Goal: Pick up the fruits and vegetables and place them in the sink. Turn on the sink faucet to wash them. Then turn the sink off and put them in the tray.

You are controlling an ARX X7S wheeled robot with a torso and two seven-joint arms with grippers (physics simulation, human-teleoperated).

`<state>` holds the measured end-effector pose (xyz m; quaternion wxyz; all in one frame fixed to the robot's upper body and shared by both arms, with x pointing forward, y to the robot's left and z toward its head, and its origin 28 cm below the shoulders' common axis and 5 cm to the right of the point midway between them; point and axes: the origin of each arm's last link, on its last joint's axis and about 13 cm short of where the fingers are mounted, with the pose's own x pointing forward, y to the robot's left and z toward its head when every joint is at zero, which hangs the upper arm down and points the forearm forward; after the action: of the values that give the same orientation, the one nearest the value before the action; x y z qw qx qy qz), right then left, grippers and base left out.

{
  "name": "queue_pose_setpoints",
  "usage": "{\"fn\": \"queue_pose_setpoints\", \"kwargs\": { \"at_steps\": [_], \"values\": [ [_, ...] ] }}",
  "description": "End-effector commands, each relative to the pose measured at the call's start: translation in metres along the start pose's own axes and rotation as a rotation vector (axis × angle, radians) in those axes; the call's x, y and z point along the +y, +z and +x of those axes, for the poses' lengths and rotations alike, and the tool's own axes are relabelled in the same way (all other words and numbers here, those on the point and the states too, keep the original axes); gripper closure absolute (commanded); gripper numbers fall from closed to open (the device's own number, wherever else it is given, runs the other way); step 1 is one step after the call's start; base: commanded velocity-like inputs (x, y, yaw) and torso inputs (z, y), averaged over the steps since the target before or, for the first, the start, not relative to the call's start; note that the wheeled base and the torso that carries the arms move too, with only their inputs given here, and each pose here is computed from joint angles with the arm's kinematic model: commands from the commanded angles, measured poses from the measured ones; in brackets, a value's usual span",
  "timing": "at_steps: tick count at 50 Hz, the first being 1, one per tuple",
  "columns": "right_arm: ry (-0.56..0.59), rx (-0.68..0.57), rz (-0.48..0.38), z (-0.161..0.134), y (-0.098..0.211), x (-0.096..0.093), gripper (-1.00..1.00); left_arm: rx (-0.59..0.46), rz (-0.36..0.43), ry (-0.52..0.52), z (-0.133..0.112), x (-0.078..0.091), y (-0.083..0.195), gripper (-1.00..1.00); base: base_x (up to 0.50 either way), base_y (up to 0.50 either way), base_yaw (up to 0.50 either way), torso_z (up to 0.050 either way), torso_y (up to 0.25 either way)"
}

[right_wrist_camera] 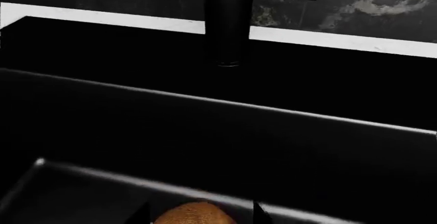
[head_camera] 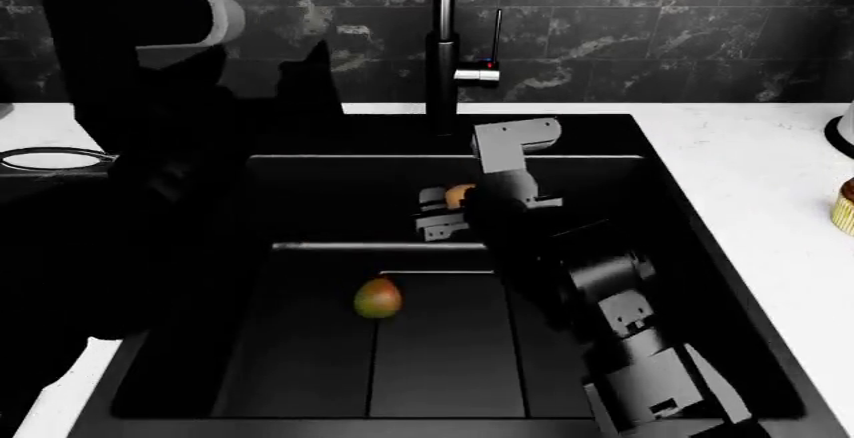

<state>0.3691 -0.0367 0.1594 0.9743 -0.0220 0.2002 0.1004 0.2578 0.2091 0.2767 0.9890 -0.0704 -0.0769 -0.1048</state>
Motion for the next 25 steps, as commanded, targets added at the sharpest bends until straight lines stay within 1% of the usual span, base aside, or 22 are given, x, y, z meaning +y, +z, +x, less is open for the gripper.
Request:
{"fn": "queue_pose_setpoints", "kwargs": {
  "at_steps": [1,9,18,19,25],
  "values": [
    [-0.036,0.116,-0.045,0.0314,-0.0094,-0.0016,1.00,-0.011,-0.035,-0.008,-0.0125,0.0012,0.0002,-1.00,0.00,0.00,0.00,0.000,0.000],
    [-0.046,0.201,-0.057,0.0328,-0.0130,-0.0038,1.00,-0.006,-0.047,-0.008,-0.0135,0.0035,-0.0019,-1.00,0.00,0.00,0.00,0.000,0.000],
    [-0.040,0.244,-0.066,0.0310,-0.0117,-0.0041,1.00,0.000,-0.057,-0.008,-0.0142,0.0054,-0.0030,-1.00,0.00,0.00,0.00,0.000,0.000],
    [-0.040,0.245,-0.066,0.0310,-0.0114,-0.0042,-1.00,0.000,-0.057,-0.007,-0.0143,0.0059,-0.0035,-1.00,0.00,0.00,0.00,0.000,0.000],
    [-0.039,0.234,-0.057,0.0312,-0.0078,-0.0060,-1.00,0.007,-0.063,-0.004,-0.0143,0.0071,-0.0058,-1.00,0.00,0.00,0.00,0.000,0.000]
  ]
}}
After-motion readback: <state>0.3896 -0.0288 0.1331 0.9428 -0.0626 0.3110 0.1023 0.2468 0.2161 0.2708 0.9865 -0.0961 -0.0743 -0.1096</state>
